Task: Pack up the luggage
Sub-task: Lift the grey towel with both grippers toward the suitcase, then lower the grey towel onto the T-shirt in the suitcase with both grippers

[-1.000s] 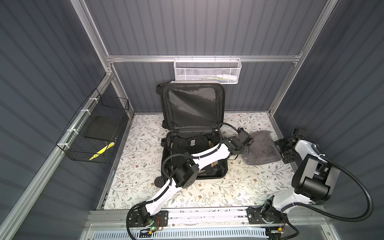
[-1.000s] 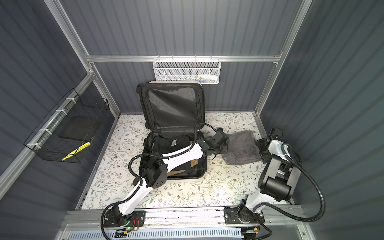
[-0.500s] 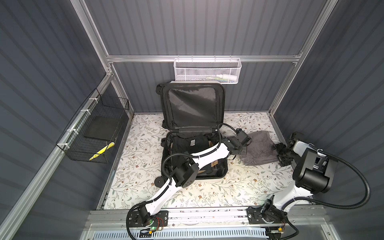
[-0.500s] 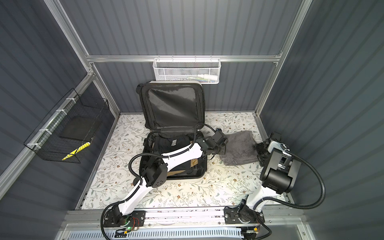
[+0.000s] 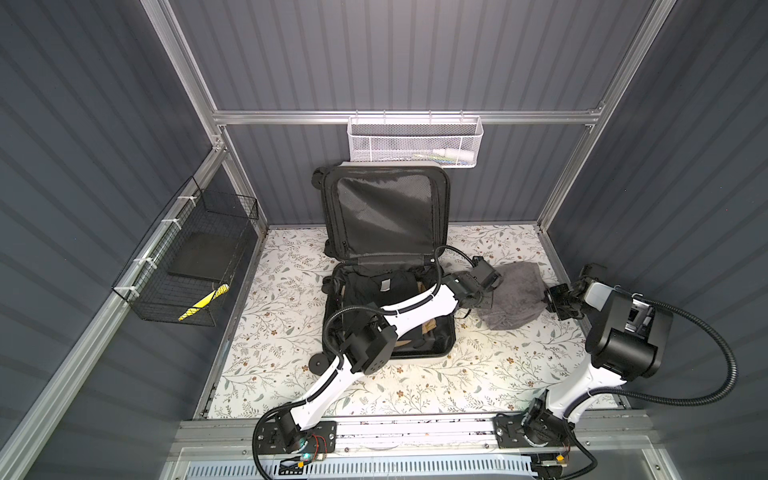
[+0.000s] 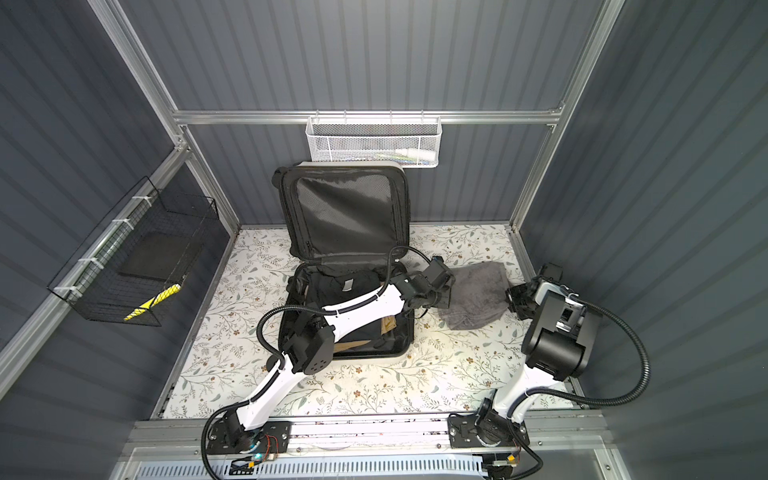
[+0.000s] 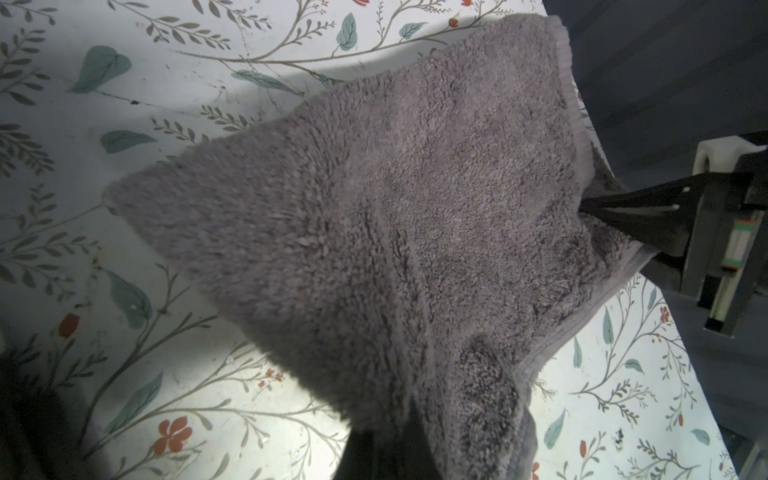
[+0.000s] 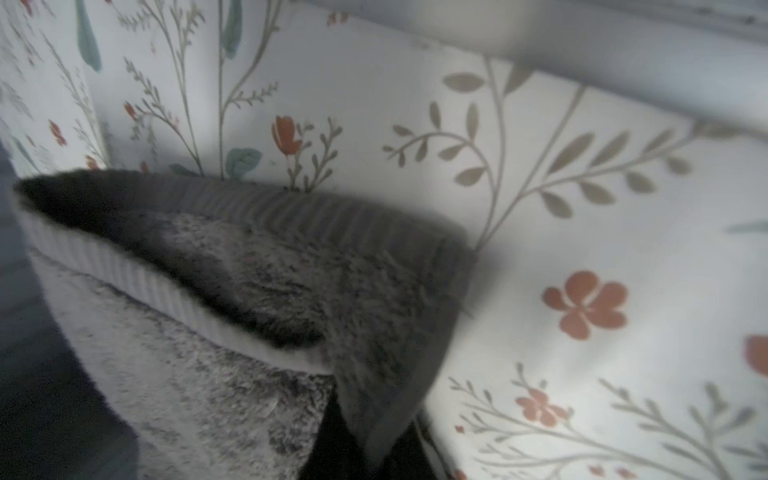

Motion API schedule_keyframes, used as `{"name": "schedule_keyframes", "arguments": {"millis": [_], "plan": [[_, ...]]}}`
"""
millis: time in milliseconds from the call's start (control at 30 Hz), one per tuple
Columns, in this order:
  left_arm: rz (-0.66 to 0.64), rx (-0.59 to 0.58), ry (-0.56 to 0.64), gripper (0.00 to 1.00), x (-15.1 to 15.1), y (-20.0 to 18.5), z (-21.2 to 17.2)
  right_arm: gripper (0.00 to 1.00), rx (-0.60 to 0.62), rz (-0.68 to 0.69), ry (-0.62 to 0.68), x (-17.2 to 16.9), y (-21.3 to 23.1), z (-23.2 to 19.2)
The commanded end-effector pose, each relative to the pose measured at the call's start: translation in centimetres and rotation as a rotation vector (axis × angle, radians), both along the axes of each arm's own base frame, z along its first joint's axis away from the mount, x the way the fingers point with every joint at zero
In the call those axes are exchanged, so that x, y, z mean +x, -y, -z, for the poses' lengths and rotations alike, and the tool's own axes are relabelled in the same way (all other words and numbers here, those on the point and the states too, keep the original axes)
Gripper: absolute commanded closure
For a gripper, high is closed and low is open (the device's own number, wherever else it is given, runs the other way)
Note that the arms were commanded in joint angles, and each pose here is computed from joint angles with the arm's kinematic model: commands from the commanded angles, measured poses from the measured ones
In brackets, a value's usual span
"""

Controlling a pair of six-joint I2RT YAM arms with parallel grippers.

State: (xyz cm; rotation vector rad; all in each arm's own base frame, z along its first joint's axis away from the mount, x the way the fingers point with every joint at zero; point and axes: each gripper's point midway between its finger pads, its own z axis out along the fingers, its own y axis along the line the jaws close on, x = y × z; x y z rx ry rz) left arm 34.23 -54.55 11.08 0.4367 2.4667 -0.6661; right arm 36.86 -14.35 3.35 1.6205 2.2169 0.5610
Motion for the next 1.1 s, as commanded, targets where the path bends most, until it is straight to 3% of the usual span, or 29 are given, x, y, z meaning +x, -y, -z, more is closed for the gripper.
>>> {"name": "schedule_keyframes", "arguments": {"millis": [0, 300, 567, 767, 1067], "plan": [[0.055, -0.053, 0.065, 1.0, 1.2, 0.2, -4.6, 1.0, 0.056, -0.013, 0.084, 0.4, -1.2, -1.5], [0.088, -0.121, 0.192, 1.0, 4.2, -3.2, -13.8, 1.0, 0.073, -0.01, 0.302, 0.6, -3.3, -8.9], [0.027, -0.04, 0.308, 1.0, 5.9, -11.0, -19.4, 1.0, 0.062, -0.089, 0.423, 0.0, -8.6, -14.7], [-0.07, 0.02, 0.334, 1.0, 6.2, -19.0, -20.8, 1.0, 0.043, -0.198, 0.475, 0.1, -15.3, -17.8], [-0.273, 0.115, 0.308, 1.0, 5.9, -33.1, -18.9, 1.0, -0.022, -0.328, 0.501, 0.1, -25.0, -18.9]]}}
